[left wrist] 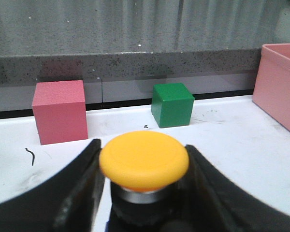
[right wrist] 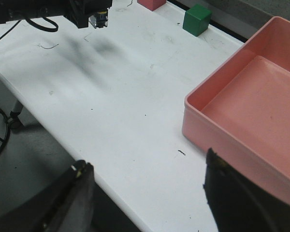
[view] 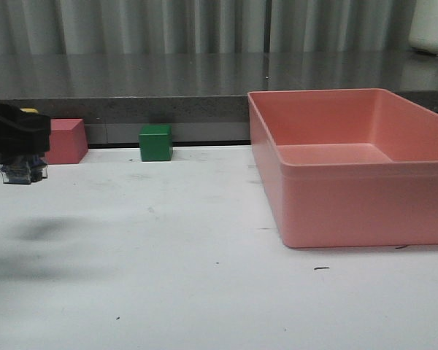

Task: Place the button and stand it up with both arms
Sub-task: 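Lower the button upright onto the table and open the left gripper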

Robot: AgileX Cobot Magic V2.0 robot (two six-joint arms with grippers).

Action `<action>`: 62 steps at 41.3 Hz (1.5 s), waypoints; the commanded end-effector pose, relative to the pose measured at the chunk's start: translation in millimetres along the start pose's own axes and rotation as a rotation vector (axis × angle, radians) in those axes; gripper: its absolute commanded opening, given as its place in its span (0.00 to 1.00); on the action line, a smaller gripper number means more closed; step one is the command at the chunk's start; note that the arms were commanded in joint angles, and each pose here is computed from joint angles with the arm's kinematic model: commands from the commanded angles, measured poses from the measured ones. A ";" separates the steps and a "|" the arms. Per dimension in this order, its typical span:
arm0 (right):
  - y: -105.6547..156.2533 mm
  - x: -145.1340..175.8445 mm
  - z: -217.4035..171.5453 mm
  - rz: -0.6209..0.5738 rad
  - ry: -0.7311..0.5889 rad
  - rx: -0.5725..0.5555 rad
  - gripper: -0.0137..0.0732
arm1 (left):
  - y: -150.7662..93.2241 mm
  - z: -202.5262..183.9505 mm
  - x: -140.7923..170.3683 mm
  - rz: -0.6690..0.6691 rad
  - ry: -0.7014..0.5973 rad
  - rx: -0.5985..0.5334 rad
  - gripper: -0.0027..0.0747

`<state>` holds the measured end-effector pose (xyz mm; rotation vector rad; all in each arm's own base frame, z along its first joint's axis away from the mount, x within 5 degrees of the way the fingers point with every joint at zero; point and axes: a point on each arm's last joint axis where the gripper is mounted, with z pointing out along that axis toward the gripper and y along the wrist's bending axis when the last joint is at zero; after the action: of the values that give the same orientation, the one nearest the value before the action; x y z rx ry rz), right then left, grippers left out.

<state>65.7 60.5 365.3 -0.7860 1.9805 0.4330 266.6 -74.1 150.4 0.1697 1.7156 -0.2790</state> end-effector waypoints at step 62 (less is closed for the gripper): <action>-0.6 -11.1 -5.0 -0.003 -0.083 0.004 0.74 | -3.8 -3.9 0.7 -0.016 0.080 0.048 0.62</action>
<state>65.7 60.5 365.3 -0.7860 1.9805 0.4330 262.5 -78.5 127.4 0.2276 1.8449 -0.3260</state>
